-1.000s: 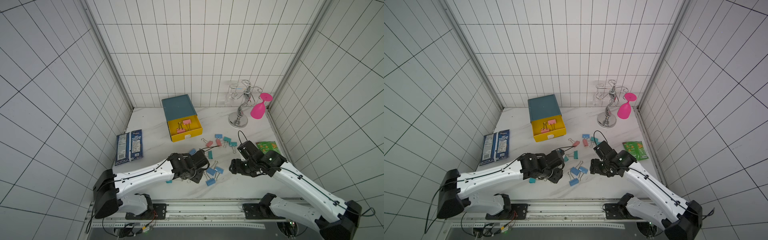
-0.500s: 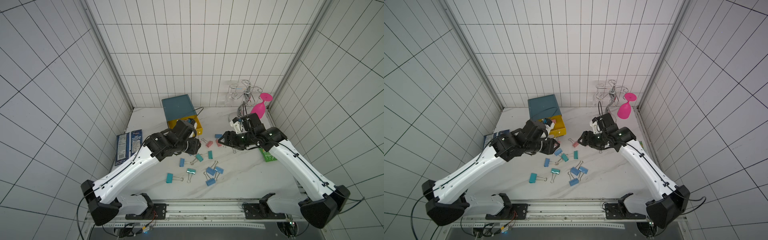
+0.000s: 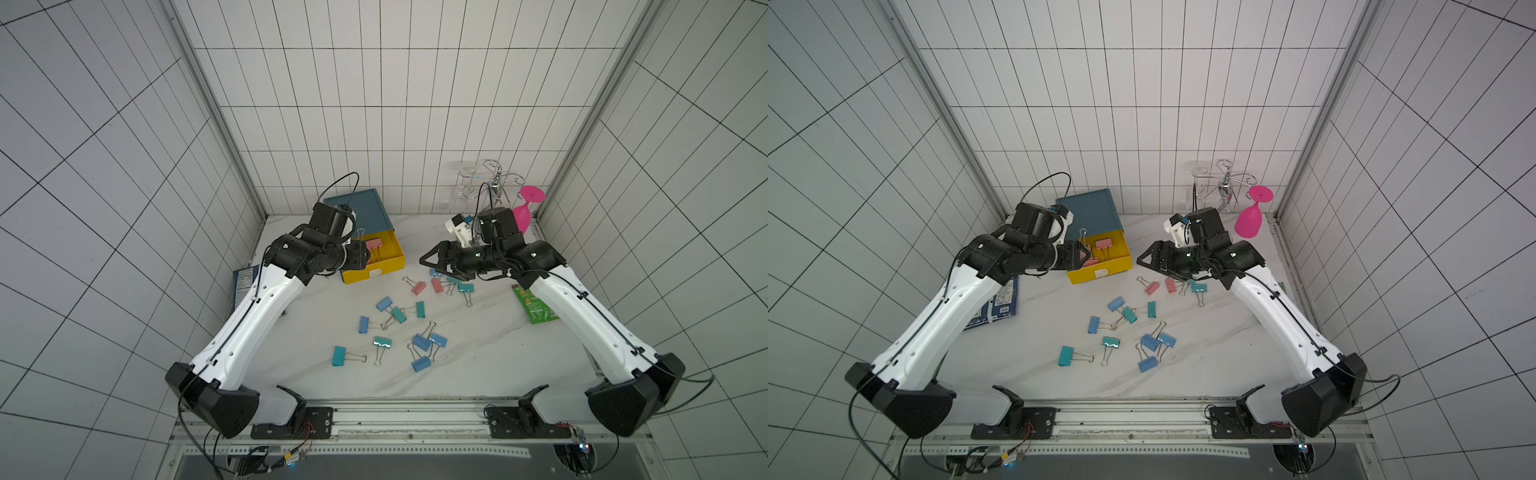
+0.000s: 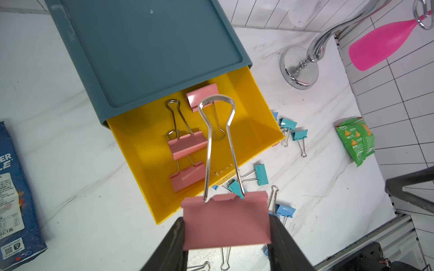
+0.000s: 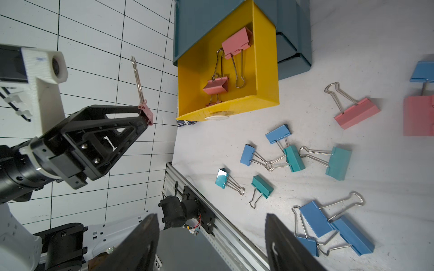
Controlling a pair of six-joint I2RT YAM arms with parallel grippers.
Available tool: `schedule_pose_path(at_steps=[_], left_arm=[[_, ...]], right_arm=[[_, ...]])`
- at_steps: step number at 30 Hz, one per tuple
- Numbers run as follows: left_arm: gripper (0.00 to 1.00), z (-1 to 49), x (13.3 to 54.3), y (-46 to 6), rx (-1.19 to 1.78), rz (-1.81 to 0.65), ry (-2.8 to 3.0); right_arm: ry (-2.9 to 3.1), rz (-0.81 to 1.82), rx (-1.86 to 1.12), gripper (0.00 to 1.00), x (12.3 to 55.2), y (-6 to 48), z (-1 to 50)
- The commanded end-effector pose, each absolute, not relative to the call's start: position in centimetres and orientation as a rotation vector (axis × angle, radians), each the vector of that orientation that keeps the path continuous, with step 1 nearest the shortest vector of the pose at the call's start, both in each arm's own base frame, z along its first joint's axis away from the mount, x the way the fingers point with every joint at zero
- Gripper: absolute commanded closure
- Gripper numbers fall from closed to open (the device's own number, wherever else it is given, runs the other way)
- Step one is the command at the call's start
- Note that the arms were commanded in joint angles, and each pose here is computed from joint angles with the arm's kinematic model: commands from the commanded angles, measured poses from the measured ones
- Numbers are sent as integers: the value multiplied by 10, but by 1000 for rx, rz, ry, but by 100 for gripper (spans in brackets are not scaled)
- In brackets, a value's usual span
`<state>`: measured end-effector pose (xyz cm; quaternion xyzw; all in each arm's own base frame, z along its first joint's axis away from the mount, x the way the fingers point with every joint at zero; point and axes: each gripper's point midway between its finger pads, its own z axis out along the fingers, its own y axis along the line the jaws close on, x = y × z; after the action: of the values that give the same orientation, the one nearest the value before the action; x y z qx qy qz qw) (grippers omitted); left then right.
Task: Put the binder clips in the drawer according to color
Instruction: Place the binder clip in the drawer.
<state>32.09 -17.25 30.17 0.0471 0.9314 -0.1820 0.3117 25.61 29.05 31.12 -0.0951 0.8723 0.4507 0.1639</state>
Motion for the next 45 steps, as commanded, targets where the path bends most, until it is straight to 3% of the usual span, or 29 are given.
schedule_pose_path(at_steps=[1, 8, 16, 22, 29, 36, 45], left_arm=[[57, 298, 332, -174, 91, -503, 2456], [51, 289, 351, -170, 32, -443, 2469], [20, 329, 361, -169, -27, -524, 2361], [18, 364, 348, -162, -52, -563, 2271], [18, 366, 320, -126, -205, -521, 2243], [18, 337, 286, -75, -465, -521, 2242], [19, 262, 232, -67, -683, -595, 2352]], right_arm=[[2453, 1311, -285, 27, 262, 294, 321], [2467, 1300, -268, 27, 265, 291, 315], [2506, 1229, -215, 23, 269, 277, 300], [2560, 1153, -172, 23, 274, 265, 285], [2650, 929, -108, 27, 283, 241, 260], [2749, 680, -98, 32, 290, 218, 230], [2831, 519, -73, 35, 306, 211, 188]])
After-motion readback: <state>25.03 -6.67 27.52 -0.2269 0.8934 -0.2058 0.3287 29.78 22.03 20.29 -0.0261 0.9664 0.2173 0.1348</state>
